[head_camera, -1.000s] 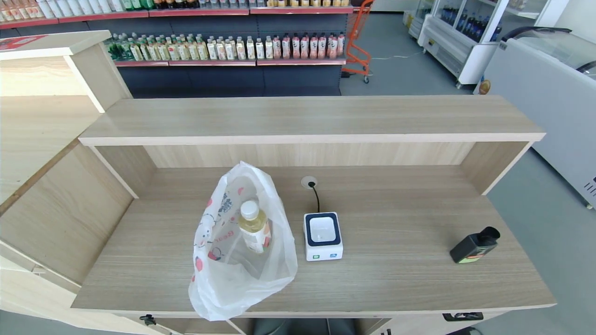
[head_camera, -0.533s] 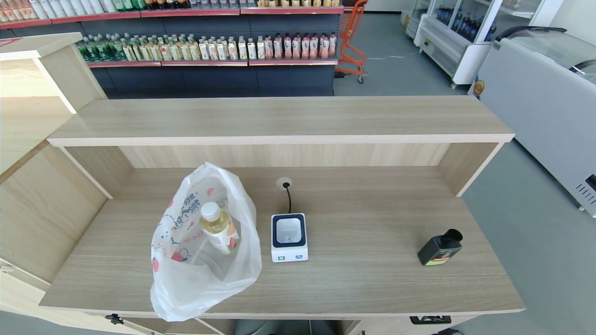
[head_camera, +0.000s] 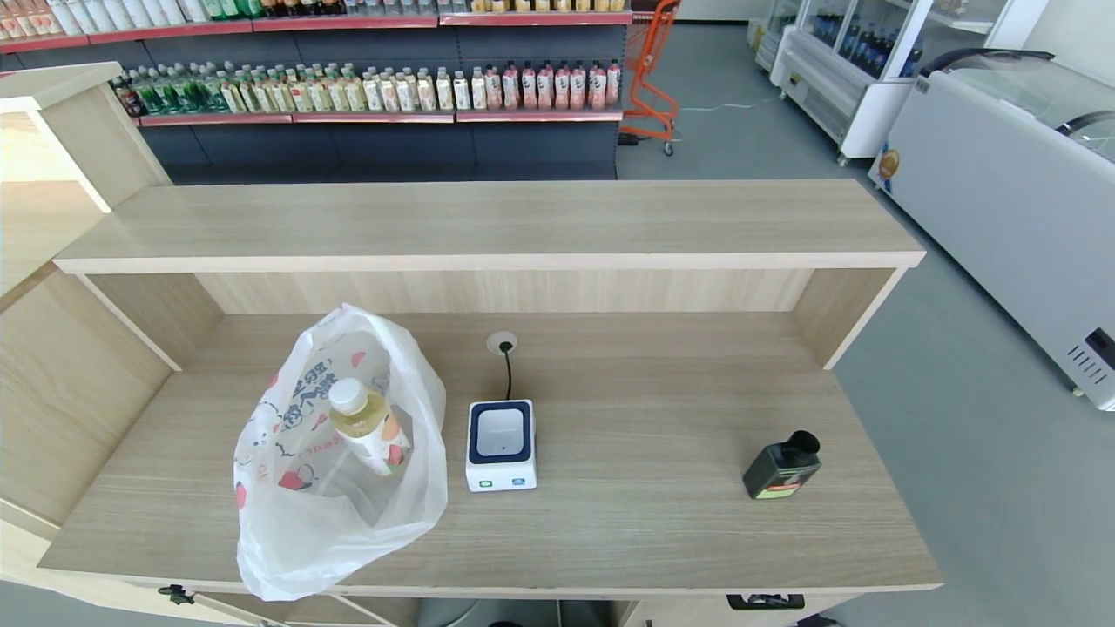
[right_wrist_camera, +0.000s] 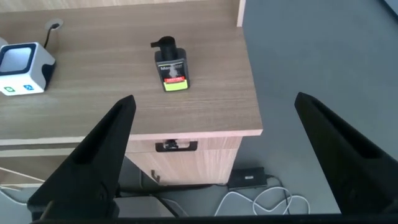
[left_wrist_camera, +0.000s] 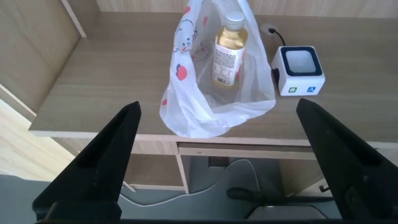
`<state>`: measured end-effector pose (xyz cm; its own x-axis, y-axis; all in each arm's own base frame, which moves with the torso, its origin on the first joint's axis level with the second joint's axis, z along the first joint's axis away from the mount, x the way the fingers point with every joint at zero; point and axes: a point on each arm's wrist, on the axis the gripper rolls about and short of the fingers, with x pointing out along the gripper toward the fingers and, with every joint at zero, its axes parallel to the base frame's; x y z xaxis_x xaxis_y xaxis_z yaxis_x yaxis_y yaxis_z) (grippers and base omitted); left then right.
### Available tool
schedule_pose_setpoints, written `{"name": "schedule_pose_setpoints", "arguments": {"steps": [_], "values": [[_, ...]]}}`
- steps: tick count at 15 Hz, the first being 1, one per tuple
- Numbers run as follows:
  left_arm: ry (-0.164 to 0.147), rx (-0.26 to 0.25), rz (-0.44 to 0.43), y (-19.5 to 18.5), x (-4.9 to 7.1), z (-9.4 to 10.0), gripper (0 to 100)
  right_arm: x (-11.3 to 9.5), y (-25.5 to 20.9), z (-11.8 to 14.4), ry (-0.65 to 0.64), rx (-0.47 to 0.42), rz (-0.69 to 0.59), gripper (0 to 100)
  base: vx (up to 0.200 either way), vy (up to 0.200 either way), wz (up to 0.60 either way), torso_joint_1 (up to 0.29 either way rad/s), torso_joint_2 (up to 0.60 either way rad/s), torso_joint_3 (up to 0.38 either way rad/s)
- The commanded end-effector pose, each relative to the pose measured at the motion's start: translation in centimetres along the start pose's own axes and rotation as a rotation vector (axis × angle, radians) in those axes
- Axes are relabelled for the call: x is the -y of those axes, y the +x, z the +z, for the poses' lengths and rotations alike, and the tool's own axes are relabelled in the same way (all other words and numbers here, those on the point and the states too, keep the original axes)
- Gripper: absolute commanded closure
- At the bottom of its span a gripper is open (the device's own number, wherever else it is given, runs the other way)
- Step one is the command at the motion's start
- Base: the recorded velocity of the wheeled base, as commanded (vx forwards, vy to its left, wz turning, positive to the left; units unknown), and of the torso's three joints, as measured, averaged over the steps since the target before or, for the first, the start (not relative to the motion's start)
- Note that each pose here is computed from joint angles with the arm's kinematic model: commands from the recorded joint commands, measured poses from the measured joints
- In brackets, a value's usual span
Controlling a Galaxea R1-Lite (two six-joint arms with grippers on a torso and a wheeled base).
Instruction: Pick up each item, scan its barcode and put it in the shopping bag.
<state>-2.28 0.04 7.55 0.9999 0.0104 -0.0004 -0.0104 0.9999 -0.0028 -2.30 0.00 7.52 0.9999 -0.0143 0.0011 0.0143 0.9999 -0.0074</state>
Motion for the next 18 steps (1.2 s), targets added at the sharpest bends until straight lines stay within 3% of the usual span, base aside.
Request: {"name": "schedule_pose_setpoints", "arguments": {"steps": [1, 6, 10, 11, 12, 14, 15, 16, 18], "values": [[0.000, 0.000, -0.001, 0.0, 0.0, 0.0, 0, 0.0, 0.0, 0.0, 0.000, -0.003, 0.000, 0, -0.200, 0.000, 0.00, 0.002, 0.00, 0.002], [0.003, 0.000, -0.001, 0.0, 0.0, 0.0, 0, 0.0, 0.0, 0.0, 0.000, -0.003, 0.000, 0, -0.040, 0.000, 0.00, 0.004, 0.00, -0.001], [0.006, 0.000, -0.001, 0.0, 0.0, 0.0, 0, 0.0, 0.0, 0.0, -0.003, 0.000, 0.000, 0, 0.000, -0.200, 0.00, 0.009, 0.00, 0.000], [0.004, 0.000, -0.001, 0.0, 0.0, 0.0, 0, 0.0, -0.2, 0.8, -0.002, 0.025, 0.013, 0, 0.000, -0.200, 0.00, 0.027, 0.01, -0.002], [0.003, 0.000, -0.001, 0.0, 0.0, 0.0, 0, 0.0, -0.4, 3.6, 0.000, 0.051, 0.032, 0, 0.000, 0.000, 0.00, 0.000, 0.00, 0.000], [0.003, 0.000, -0.001, 0.0, 0.0, 0.0, 0, 0.1, 1.8, 10.7, -0.013, -0.065, 0.027, 0, 0.000, 0.000, 0.00, 0.000, 0.00, 0.000], [0.003, 0.000, -0.001, 0.0, 0.0, 0.0, 0, 0.1, 3.1, 11.9, -0.019, -0.134, 0.015, 0, 0.000, 0.000, 0.00, 0.000, 0.00, 0.000], [0.003, 0.000, -0.001, 0.0, 0.0, 0.0, 0, 0.2, 6.7, 12.9, -0.048, -0.314, -0.056, 0, 0.000, 0.000, 0.00, 0.000, 0.00, 0.000], [0.003, 0.000, -0.001, 0.0, 0.0, 0.0, 0, 1.5, 14.4, 10.4, -0.211, -0.664, -0.095, 0, 0.000, 0.000, 0.00, 0.000, 0.00, 0.000]]}}
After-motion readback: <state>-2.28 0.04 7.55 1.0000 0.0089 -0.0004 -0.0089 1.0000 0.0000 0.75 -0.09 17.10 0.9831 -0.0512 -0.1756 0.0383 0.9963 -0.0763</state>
